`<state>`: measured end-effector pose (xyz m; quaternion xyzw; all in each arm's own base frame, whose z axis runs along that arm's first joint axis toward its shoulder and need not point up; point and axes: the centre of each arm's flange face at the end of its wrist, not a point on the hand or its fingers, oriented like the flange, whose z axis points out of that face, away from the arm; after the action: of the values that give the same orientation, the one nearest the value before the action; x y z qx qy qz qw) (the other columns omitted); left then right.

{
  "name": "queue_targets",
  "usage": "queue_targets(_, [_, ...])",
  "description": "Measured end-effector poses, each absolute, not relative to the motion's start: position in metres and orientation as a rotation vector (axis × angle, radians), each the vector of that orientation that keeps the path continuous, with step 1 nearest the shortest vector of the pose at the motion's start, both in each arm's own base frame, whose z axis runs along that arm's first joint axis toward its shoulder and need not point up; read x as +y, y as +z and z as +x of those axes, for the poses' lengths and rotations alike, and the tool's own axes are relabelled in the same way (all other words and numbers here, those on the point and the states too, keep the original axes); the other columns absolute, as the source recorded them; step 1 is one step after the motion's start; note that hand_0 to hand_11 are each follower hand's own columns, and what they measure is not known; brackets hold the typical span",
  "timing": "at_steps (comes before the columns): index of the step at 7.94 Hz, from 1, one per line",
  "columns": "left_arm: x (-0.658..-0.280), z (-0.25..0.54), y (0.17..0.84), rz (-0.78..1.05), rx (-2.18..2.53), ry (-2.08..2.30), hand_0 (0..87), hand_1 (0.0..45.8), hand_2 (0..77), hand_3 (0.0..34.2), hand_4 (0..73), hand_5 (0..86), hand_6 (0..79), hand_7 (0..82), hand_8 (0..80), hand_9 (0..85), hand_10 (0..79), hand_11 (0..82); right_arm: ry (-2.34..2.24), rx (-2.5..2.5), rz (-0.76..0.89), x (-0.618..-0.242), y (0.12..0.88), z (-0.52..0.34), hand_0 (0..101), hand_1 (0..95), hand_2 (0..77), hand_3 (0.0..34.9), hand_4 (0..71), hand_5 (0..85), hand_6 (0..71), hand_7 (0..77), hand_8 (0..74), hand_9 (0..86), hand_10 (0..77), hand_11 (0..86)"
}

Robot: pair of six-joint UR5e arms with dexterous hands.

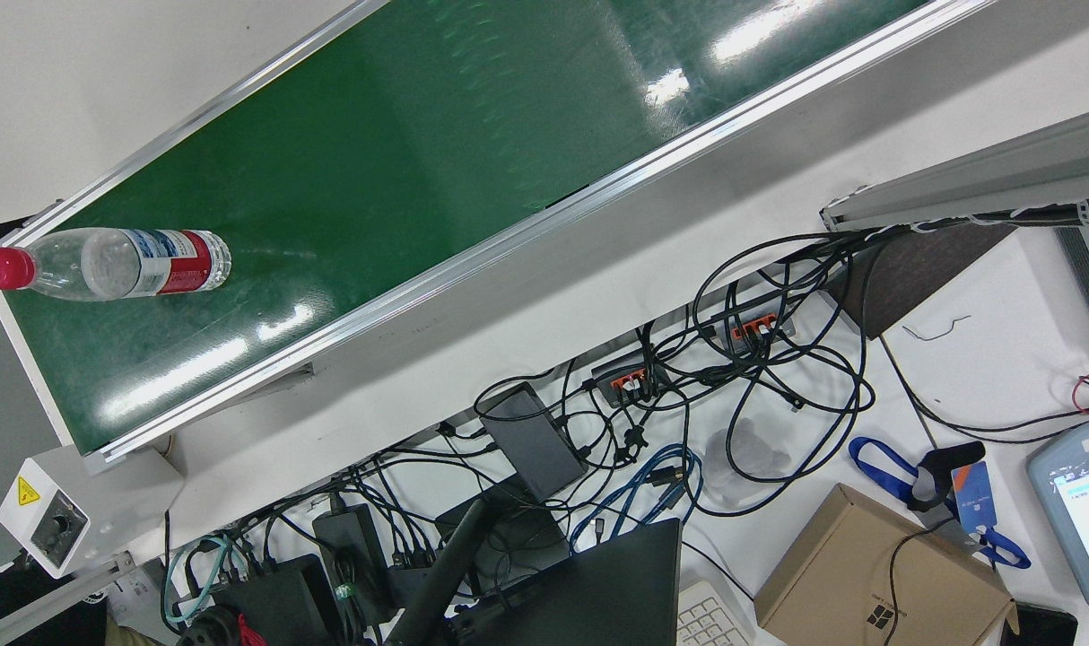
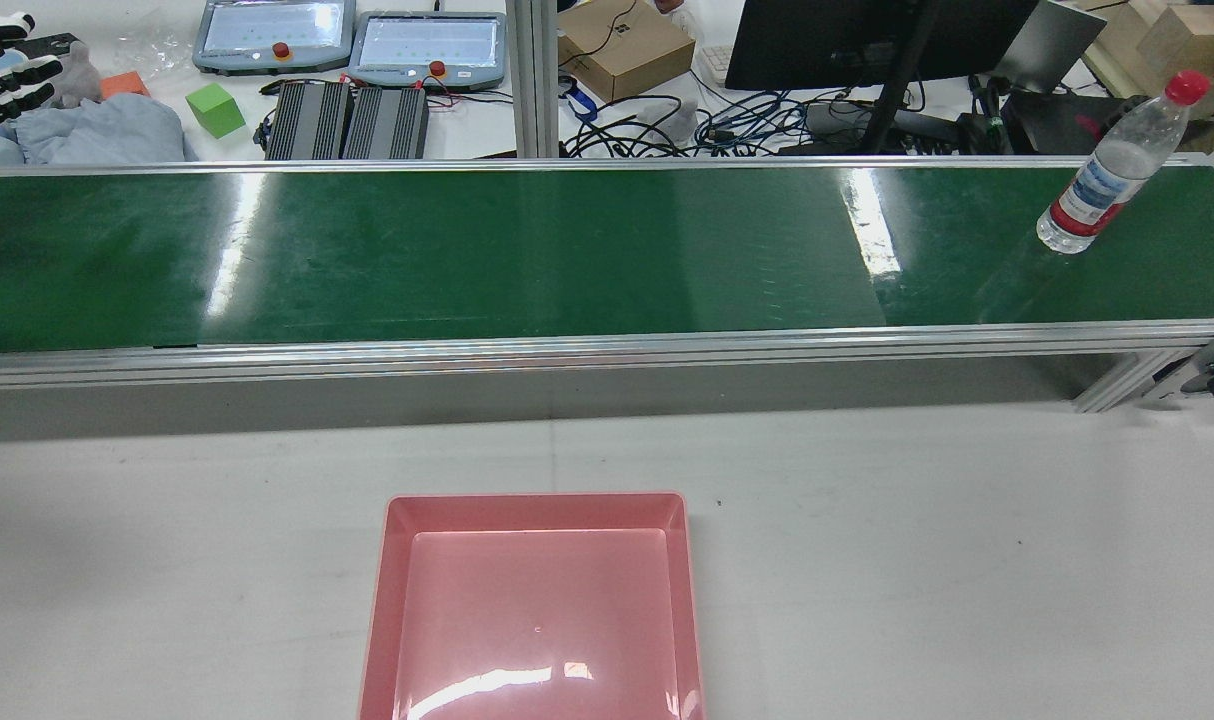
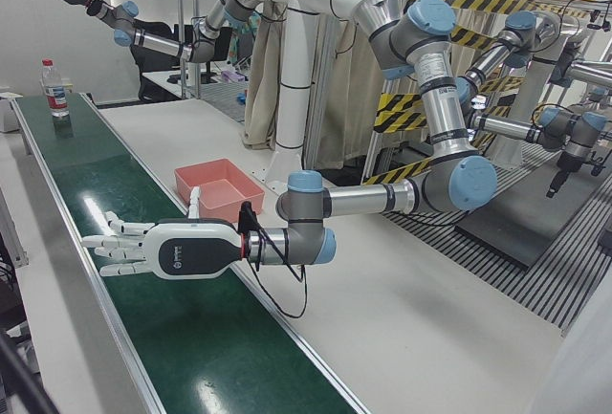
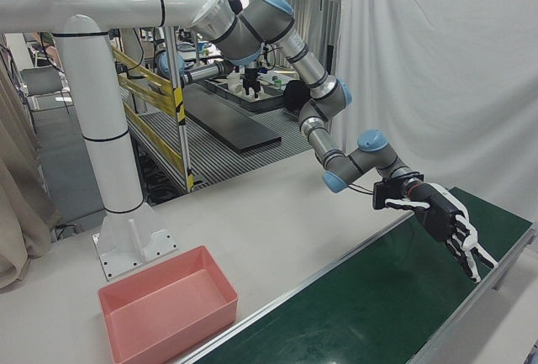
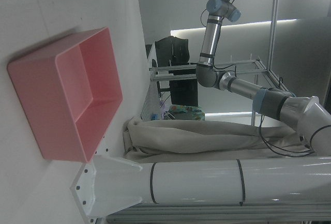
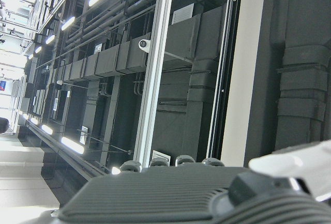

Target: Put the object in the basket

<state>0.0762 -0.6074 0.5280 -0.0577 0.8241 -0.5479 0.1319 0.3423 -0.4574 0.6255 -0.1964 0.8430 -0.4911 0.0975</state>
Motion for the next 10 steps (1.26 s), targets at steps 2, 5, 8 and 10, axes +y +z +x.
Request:
queue_targets(2, [-0.6077, 0.0758, 0.5281, -0.167, 2.395, -1.588, 56.1, 5.4, 0.0, 6.8, 7.1, 31.1, 4.9, 3.3, 12.0, 11.4, 3.3, 6.5, -1.454, 2.496, -0.581, -0.4574, 0.6255, 0.3423, 0, 0.0, 1.1, 0.2, 0.5, 0.0, 0.0, 0.5, 0.0, 0.0, 0.0, 0.0])
queue_targets(5, [-0.6078, 0.0761, 0.5288, -0.167, 2.394, -1.587, 56.1, 5.4, 0.0, 7.6, 7.1, 31.1, 4.9, 3.3, 12.0, 11.4, 3.3, 6.5, -1.454, 2.496, -0.581, -0.4574, 0.6255, 0.3423, 0, 0.0, 0.5, 0.1, 0.5, 0.0, 0.0, 0.5, 0.0, 0.0, 0.0, 0.0])
queue_targets(8, [-0.6077, 0.0762, 0.5285, -0.167, 2.394, -1.586, 56.1, 5.4, 0.0, 7.4, 7.1, 31.1, 4.9, 3.3, 12.0, 10.4, 3.3, 6.5, -1.454, 2.496, -0.581, -0.4574, 0.6255, 0.3423, 0, 0.0, 0.5, 0.2, 0.5, 0.0, 0.0, 0.5, 0.0, 0.0, 0.0, 0.0])
queue_targets(10, [-0.6077, 0.0761, 0.5282, -0.167, 2.395, -1.586, 56.1, 5.4, 0.0, 7.4, 4.4, 31.1, 3.8, 3.3, 8.7, 10.4, 3.3, 5.5, -1.454, 2.496, -0.581, -0.4574, 0.6255, 0.3423, 0, 0.0, 0.5, 0.1, 0.5, 0.0, 0.0, 0.5, 0.0, 0.0, 0.0, 0.0])
